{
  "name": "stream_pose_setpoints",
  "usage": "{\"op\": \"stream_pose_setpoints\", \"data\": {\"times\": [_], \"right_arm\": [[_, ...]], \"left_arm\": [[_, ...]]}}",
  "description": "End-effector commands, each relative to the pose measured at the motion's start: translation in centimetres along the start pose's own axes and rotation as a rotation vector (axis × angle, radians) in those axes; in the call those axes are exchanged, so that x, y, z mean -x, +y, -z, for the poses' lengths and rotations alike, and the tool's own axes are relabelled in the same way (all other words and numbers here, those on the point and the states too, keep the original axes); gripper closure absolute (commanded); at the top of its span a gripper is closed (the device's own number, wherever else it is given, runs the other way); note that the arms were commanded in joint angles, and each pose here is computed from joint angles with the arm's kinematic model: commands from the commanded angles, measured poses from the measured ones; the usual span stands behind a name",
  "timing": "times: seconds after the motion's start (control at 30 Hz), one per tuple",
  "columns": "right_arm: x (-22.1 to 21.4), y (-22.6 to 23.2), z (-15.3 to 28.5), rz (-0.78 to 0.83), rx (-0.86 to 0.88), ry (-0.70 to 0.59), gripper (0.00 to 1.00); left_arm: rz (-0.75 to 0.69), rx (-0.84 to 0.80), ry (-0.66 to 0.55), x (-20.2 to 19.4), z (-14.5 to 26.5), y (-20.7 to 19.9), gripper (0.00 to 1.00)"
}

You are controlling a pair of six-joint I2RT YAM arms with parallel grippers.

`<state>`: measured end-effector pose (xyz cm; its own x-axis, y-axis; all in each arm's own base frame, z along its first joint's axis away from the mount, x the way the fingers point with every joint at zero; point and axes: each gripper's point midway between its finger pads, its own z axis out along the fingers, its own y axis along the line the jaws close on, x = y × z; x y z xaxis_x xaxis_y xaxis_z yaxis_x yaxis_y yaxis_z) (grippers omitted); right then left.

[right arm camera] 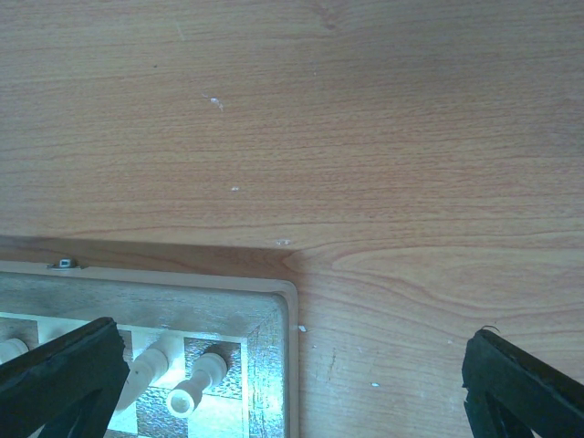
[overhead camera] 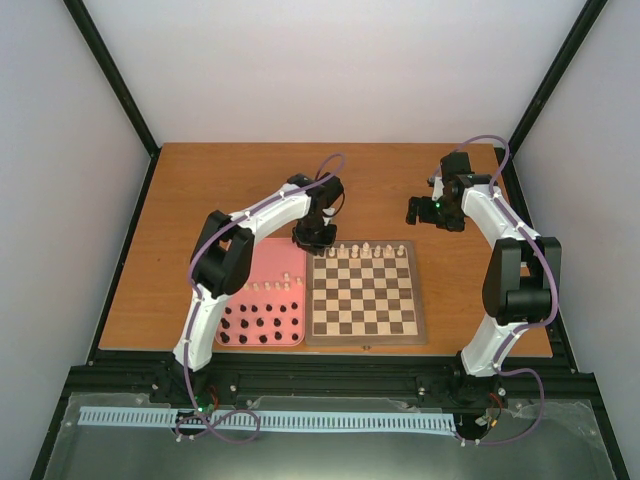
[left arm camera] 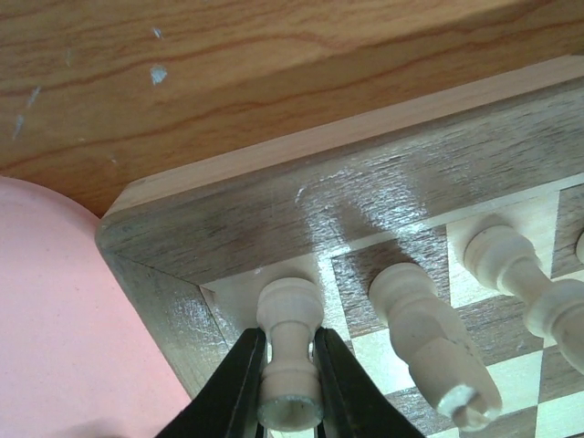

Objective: Set up the chess pieces on the board
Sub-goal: Place the chess piece on the chessboard.

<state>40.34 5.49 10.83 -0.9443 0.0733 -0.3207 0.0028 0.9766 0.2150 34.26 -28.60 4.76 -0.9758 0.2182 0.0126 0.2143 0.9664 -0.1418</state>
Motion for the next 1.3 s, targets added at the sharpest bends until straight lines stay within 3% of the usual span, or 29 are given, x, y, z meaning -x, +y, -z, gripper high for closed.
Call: {"op": "stream_pose_setpoints", "data": {"times": [0.0,0.63,1.27], "right_arm": [[0.4,-0.3,0.1,0.004,-0.001,-0.010,0.00],[0.3,-0.2,0.0,0.006,0.003,-0.006,0.00],[0.5,0.0,0.2,0.007,0.012,-0.013,0.00]], "left_arm": [[-0.005,-0.002,-0.012,0.4,0.4,-0.4,0.85],[-0.013,-0.001,-0.027,0.5,1.2,-0.5,0.79],[-0.032,-0.021,-0.077,0.5,5.2,-1.0,0.77]]}}
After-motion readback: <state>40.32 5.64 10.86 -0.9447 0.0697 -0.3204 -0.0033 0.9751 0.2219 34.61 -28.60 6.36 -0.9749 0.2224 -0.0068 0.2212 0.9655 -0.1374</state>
